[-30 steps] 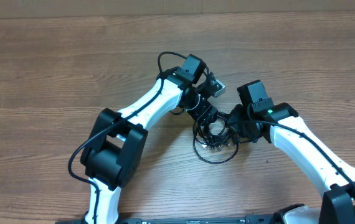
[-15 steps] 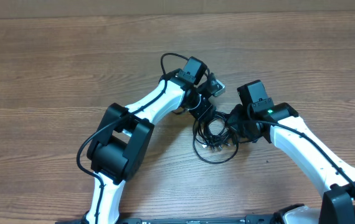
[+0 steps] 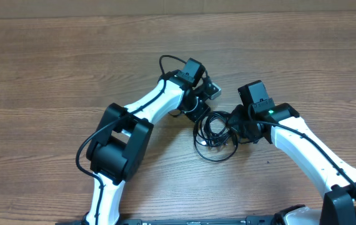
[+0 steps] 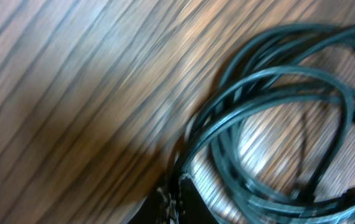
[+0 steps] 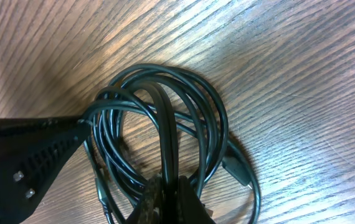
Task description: Untangle cables
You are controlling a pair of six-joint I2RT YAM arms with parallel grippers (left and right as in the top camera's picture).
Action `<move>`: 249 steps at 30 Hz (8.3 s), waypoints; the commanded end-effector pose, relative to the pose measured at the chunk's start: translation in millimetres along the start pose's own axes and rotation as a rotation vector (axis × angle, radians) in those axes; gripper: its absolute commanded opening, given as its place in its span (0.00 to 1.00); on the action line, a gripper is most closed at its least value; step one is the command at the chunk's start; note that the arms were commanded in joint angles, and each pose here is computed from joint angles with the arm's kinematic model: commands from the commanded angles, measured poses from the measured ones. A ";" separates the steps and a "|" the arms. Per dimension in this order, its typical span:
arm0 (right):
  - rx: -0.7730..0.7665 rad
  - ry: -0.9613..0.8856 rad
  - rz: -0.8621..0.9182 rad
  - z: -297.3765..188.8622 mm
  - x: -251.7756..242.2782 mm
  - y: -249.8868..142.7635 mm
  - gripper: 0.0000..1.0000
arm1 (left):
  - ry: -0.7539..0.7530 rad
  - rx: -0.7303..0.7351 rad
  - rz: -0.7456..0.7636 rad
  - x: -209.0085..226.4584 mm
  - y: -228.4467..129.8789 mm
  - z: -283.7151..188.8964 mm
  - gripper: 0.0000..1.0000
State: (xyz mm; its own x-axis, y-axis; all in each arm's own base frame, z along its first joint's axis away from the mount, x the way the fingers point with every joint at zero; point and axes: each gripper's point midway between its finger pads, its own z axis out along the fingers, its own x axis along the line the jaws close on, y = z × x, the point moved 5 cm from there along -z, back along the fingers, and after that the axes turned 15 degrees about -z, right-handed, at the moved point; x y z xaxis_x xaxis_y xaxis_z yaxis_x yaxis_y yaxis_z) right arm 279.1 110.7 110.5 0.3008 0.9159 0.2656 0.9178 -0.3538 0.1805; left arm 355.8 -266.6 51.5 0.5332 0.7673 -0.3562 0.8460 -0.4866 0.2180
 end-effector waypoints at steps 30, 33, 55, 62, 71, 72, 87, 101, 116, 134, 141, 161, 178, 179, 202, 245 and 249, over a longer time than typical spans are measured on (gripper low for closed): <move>-0.123 -0.351 -0.003 -12.0 -47.3 10.2 0.04 | 0.266 -0.931 -0.496 86.2 -21.4 -376.2 0.04; -0.148 -0.432 0.007 -17.0 -61.4 14.0 0.04 | 0.275 -1.031 -0.555 94.6 -30.1 -402.9 0.04; -0.113 -0.099 -0.161 -18.2 -36.5 41.5 0.25 | 0.066 -0.705 -0.418 48.1 -6.3 -313.2 0.56; -0.172 -0.082 -0.180 -59.2 -32.9 52.9 0.55 | 0.023 -0.496 -0.251 9.7 22.7 -224.6 0.60; -0.176 -0.090 -0.151 -83.6 -42.1 47.1 0.57 | -0.007 -0.375 -0.060 -30.0 54.7 -114.3 0.61; -0.165 -0.095 -0.151 -83.5 -43.4 44.8 0.57 | 0.005 -0.377 -0.031 -32.6 58.5 -103.0 0.63; -0.108 -0.118 -0.146 -84.9 -48.9 33.5 0.58 | 0.126 -0.347 0.143 -16.8 73.4 8.6 0.80; -0.100 -0.121 -0.145 -84.9 -49.7 32.0 0.58 | 0.140 -0.278 0.188 -3.6 61.7 41.4 0.42; -0.100 -0.122 -0.146 -84.9 -49.8 31.9 0.58 | 0.156 -0.093 0.103 8.8 25.9 37.4 0.04; -0.245 0.051 -0.228 -85.0 -18.2 60.3 0.69 | 0.182 -0.487 -0.152 -0.5 45.8 -181.8 0.04; -0.196 0.028 -0.239 -54.7 -21.2 64.5 0.69 | 0.476 -0.611 -0.260 21.8 20.5 -254.6 0.04; -0.052 -0.023 -0.269 -10.5 -30.6 58.8 0.71 | 0.629 -0.992 -0.906 167.3 -43.0 -380.7 0.04; -0.042 -0.026 -0.267 -10.4 -31.6 57.0 0.72 | 0.194 -0.969 -0.834 144.1 -25.3 -370.6 0.59; -0.042 -0.026 -0.267 -10.4 -31.5 57.1 0.73 | 0.172 -0.947 -0.827 138.6 -24.1 -365.9 0.61; -0.015 -0.079 -0.136 -72.7 -54.2 84.2 0.80 | -0.006 -0.248 -0.541 -9.8 20.8 -128.7 0.61; 0.061 -0.114 -0.072 -80.5 -80.3 75.8 0.85 | 0.118 -0.142 -1.397 -69.5 0.8 11.6 0.69; 0.065 -0.115 -0.071 -80.5 -80.6 74.9 0.85 | 0.126 -0.158 -1.392 -69.4 1.5 12.0 0.66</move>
State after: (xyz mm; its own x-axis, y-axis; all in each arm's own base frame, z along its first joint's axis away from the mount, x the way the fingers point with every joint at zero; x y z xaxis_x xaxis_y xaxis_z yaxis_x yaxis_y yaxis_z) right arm 298.2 -4.5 167.7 0.2717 0.9540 0.1270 0.9538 -0.2845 0.0963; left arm 316.6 -327.0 69.5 -0.7351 0.6168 -0.2814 0.6725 0.7158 -0.1880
